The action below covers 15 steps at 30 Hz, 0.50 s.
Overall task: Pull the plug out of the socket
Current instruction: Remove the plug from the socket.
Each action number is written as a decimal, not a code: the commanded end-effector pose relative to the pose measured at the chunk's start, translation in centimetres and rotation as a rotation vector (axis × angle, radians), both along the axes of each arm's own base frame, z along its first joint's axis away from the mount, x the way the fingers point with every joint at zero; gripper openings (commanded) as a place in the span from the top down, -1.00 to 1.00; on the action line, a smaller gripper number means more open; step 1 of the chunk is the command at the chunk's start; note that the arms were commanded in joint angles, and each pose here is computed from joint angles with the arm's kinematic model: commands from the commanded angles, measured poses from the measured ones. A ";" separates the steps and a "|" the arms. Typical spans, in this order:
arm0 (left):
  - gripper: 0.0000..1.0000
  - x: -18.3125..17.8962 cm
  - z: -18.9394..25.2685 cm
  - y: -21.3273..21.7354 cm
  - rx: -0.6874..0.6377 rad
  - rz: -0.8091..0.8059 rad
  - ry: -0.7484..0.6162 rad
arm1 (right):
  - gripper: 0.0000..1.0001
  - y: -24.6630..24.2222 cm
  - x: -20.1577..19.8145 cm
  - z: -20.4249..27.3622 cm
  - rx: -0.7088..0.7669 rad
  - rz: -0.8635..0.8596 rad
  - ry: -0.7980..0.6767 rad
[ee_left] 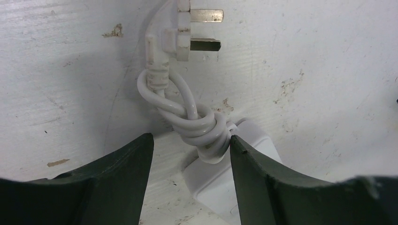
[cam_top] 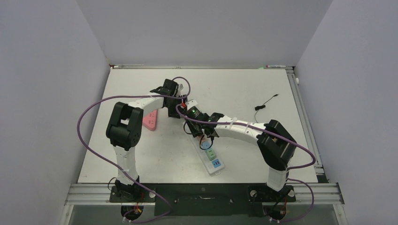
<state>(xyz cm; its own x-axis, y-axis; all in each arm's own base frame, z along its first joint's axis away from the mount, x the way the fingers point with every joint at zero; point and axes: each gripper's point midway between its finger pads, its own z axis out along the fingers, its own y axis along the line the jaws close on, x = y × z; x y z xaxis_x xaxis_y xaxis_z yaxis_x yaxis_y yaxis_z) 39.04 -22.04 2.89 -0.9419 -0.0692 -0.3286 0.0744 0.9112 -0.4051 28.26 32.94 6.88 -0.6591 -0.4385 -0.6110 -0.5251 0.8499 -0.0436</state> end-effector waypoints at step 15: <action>0.54 1.4 -1.1 0.0 0.089 -0.003 -0.040 | 0.76 1.3 -0.4 1.7 0.048 0.025 -0.067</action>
<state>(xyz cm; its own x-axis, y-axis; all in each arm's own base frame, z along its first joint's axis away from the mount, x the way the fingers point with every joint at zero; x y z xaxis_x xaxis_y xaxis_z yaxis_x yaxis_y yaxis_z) 39.49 -23.13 2.92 -0.9349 -0.0502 -0.3514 0.0973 0.9157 -0.3899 28.22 33.31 6.84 -0.6377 -0.4448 -0.6288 -0.5312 0.8452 -0.0591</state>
